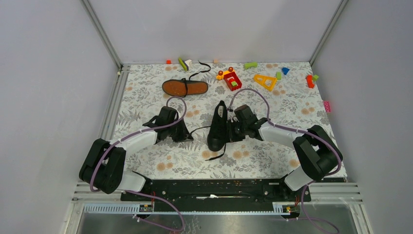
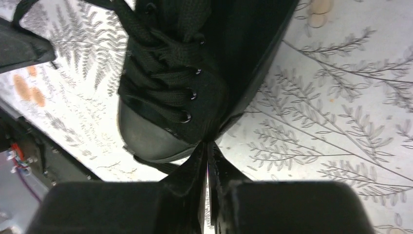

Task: Tie the shoes

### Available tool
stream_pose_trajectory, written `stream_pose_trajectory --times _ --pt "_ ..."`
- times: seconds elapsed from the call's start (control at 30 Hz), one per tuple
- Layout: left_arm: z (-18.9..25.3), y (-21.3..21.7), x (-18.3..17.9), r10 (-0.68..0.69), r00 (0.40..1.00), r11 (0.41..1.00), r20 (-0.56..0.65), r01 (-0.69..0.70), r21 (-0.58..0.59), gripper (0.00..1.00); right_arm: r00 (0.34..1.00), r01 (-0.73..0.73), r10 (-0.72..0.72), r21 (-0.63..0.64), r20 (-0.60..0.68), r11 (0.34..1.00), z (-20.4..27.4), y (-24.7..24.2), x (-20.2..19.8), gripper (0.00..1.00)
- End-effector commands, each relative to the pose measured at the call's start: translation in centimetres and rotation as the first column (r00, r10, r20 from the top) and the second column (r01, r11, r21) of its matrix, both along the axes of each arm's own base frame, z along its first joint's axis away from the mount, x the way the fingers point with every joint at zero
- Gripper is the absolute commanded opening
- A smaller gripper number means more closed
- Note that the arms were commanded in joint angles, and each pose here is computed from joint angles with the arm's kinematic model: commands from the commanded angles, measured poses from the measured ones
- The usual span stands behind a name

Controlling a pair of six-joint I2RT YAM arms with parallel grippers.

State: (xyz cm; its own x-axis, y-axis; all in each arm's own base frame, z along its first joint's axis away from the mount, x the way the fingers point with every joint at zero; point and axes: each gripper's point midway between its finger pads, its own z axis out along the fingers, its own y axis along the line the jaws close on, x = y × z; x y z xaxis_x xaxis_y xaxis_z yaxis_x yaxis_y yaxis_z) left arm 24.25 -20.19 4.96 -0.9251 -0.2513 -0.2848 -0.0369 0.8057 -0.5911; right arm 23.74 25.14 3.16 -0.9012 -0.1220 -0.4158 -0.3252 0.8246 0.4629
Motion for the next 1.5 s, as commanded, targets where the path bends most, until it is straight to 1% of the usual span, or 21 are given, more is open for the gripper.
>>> stream_pose_trajectory --times 0.0,0.07,0.17,0.27,0.33,0.43,0.5,0.63,0.7,0.77,0.9,1.03,1.17,1.33,1.47 --pt "0.4 0.0 -0.5 -0.022 0.999 1.0 0.029 0.022 0.008 0.0 0.998 0.038 -0.032 -0.117 0.053 0.992 -0.6 -2.1 1.1 0.0" --pt "0.3 -0.2 -0.9 -0.033 0.999 0.999 0.026 0.033 0.011 0.0 0.998 0.019 -0.016 -0.057 0.057 0.998 0.9 -1.3 0.7 0.0" --pt "0.0 -1.1 -1.8 -0.065 0.998 0.998 0.016 0.065 0.022 0.0 0.998 -0.024 0.018 0.091 0.063 0.996 5.0 0.9 0.2 0.0" --pt "-0.6 -2.2 -3.0 -0.097 0.995 0.994 0.002 0.097 0.041 0.0 0.996 -0.085 0.082 0.264 0.02 0.961 9.4 4.1 -0.3 0.0" --pt "-0.9 -2.7 -3.7 -0.107 0.994 0.993 -0.002 0.107 0.054 0.0 0.995 -0.099 0.102 0.326 0.008 0.94 11.6 5.5 0.0 0.0" --pt "-1.3 -2.8 -4.1 -0.1 0.995 0.993 -0.002 0.1 0.057 0.0 0.996 -0.083 0.076 0.276 0.034 0.958 12.4 5.2 1.2 0.0" --pt "-1.4 -2.9 -4.4 -0.1 0.995 0.994 -0.002 0.1 0.052 0.0 0.997 -0.072 0.06 0.265 0.051 0.962 12.7 5.1 1.7 0.0" --pt "-1.4 -4.5 -5.3 -0.157 0.988 0.987 0.003 0.157 0.019 0.0 0.996 -0.083 0.084 0.35 0.012 0.933 14.0 7.1 1.9 0.0" --pt "-1.1 -6.0 -5.9 -0.209 0.978 0.978 0.015 0.209 -0.021 0.0 0.996 -0.07 0.083 0.429 -0.012 0.901 15.1 8.6 2.4 0.0" --pt "-0.8 -7.2 -6.4 -0.238 0.971 0.97 0.036 0.239 -0.052 0.0 0.997 -0.047 0.07 0.467 -0.03 0.883 15.7 9.7 2.9 0.0" --pt "0.5 -9.1 -7.0 -0.227 0.968 0.963 0.111 0.24 -0.124 0.0 0.998 0.05 -0.025 0.489 -0.059 0.871 15.5 11.0 5.3 0.0" --pt "1.5 -10.6 -8.1 -0.196 0.968 0.957 0.155 0.223 -0.185 0.0 0.986 0.164 -0.133 0.508 -0.098 0.846 14.5 11.7 7.6 0.0" --pt "2.7 -12.3 -8.6 -0.205 0.959 0.95 0.195 0.243 -0.196 0.0 0.974 0.223 -0.205 0.486 -0.092 0.845 13.6 11.6 8.9 0.0" --pt "4.7 -14.6 -9.0 -0.224 0.939 0.933 0.261 0.283 -0.22 0.0 0.972 0.235 -0.223 0.44 -0.079 0.867 12.6 11.1 9.3 0.0" --pt "5.2 -15.5 -9.3 -0.24 0.931 0.924 0.275 0.306 -0.229 0.0 0.971 0.234 -0.228 0.413 -0.066 0.88 12.0 10.7 9.3 0.0"
